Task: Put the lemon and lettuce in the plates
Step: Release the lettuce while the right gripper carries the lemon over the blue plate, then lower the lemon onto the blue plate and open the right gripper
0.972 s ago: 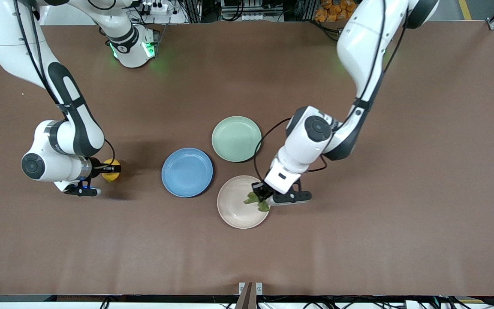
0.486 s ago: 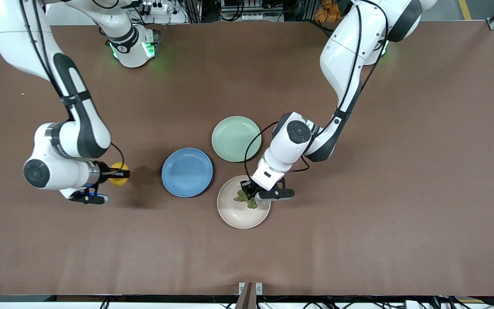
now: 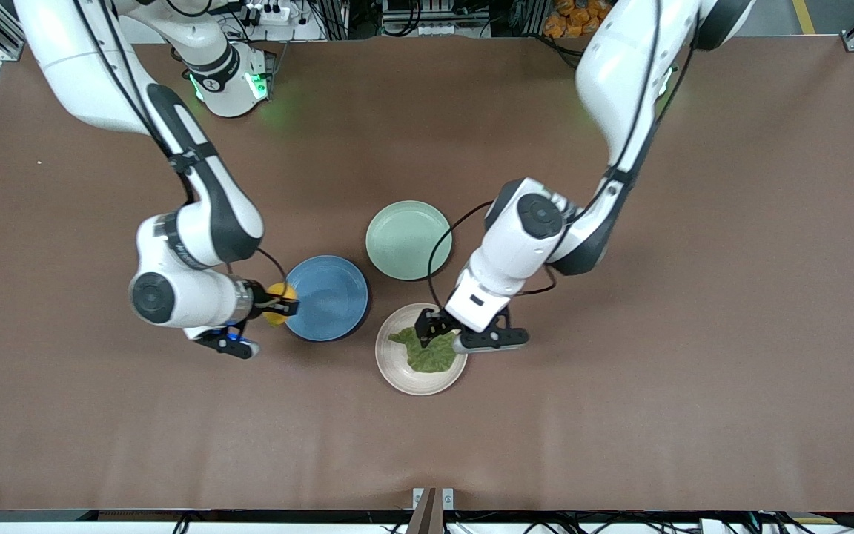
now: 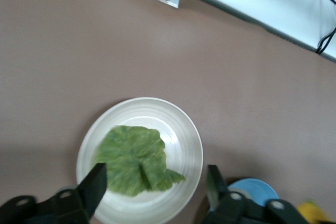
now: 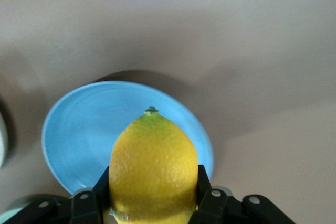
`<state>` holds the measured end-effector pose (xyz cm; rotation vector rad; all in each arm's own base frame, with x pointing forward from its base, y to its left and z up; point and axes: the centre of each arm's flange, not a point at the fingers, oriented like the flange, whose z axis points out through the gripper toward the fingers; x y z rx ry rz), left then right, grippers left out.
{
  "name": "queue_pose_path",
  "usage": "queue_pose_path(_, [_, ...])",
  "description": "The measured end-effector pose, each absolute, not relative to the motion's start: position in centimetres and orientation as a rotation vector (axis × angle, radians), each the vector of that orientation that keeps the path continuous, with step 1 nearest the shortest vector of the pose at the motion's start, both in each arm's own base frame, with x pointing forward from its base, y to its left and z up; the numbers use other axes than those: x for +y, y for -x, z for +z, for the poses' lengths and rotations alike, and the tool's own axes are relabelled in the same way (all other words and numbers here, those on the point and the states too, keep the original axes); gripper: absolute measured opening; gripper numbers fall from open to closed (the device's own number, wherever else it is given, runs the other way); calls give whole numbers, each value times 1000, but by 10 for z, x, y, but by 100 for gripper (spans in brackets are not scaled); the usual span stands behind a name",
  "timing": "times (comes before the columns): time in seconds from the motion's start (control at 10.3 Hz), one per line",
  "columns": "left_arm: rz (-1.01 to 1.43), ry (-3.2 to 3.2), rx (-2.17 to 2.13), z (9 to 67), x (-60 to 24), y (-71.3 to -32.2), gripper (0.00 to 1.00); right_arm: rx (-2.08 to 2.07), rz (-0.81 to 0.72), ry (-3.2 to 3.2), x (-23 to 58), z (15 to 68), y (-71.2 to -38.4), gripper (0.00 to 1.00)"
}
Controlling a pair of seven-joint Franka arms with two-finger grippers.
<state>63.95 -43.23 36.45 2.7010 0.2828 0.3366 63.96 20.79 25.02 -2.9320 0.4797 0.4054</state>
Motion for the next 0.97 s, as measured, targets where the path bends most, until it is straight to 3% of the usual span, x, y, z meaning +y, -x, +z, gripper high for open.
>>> queue_pose_path(0.1, [300, -2749, 293, 409, -404, -643, 99, 507, 420, 2927, 219, 237, -637, 63])
queue_pose_path(0.29, [248, -2892, 319, 492, -332, -640, 100, 558, 451, 2901, 237, 213, -631, 63])
queue_pose_path(0.58, [110, -3018, 350, 577, -262, -602, 100, 573, 469, 2888, 243, 200, -629, 64])
queue_pose_path(0.87, [127, -3040, 379, 637, -176, -575, 100, 555, 419, 2868, 252, 220, -639, 99])
queue_pose_path(0.97, [134, -3041, 401, 642, -149, -570, 100, 538, 387, 2862, 252, 240, -647, 100])
